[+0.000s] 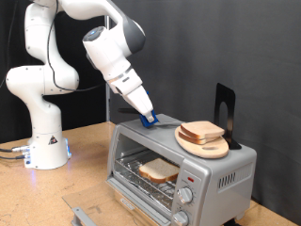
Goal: Make a piece of toast with the oven
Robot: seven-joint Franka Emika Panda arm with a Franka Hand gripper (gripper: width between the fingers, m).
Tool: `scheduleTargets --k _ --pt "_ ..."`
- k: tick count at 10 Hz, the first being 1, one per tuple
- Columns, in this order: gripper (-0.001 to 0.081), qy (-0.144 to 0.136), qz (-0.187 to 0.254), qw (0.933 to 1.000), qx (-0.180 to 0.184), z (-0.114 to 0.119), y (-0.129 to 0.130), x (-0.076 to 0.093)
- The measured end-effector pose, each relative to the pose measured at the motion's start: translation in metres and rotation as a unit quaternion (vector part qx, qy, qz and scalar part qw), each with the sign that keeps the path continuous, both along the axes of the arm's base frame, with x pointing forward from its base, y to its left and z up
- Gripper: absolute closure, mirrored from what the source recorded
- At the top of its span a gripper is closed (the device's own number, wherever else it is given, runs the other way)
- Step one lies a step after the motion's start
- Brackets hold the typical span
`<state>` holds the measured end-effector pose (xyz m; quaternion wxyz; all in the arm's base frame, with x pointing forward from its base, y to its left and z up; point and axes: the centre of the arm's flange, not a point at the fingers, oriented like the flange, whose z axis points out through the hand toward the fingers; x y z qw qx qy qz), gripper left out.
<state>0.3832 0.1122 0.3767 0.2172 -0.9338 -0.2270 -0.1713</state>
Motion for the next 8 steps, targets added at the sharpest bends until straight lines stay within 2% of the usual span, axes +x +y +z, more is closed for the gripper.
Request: scheduleTargets --k 1,4,8 --pt "0.0124 -0.009 -0.004 0.9999 -0.007 0.0013 -0.0012 0.0015" --pt "0.0124 -0.059 0.002 0.9977 -0.035 0.0001 -0.0049 0.0061" --pt "0.0124 -0.081 0.011 0.9962 -0.030 -0.0052 -0.0076 0.0084"
